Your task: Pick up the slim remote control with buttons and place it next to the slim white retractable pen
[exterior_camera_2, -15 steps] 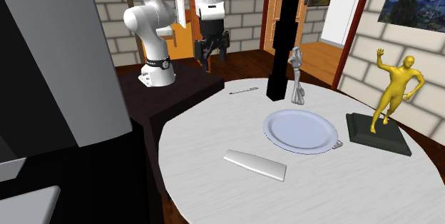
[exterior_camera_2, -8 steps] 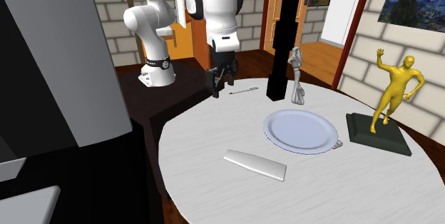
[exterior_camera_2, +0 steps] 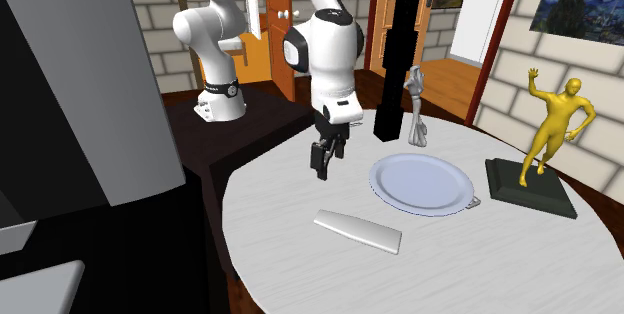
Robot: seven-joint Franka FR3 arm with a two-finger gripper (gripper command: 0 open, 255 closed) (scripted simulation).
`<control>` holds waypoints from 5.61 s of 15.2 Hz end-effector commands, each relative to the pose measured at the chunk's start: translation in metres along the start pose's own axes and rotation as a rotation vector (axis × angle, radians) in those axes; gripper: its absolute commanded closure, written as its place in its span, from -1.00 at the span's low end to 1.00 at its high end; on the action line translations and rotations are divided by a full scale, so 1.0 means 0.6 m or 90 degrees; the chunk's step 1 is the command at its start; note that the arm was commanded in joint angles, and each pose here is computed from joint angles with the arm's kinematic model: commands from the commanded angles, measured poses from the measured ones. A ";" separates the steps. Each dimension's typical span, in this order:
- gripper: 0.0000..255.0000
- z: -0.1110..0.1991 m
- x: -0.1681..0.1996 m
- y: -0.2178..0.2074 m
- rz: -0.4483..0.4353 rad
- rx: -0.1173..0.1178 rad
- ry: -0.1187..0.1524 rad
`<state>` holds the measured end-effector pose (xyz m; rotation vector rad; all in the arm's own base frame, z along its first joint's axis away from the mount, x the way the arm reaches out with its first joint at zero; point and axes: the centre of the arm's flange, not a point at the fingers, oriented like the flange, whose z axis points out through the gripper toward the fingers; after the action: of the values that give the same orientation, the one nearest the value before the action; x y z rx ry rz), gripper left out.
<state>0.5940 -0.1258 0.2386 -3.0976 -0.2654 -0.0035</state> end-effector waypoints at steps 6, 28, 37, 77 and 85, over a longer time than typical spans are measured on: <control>-1.00 0.114 0.096 0.032 -0.042 -0.011 0.001; 1.00 0.229 0.137 0.048 -0.060 -0.015 0.001; 1.00 0.211 0.137 0.048 -0.060 -0.015 0.001; 1.00 0.096 -0.181 -0.404 -0.060 -0.015 0.001; 1.00 0.142 -0.226 -0.467 -0.060 -0.015 0.001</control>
<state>0.4126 0.1303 0.1678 -3.1053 -0.4135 -0.0094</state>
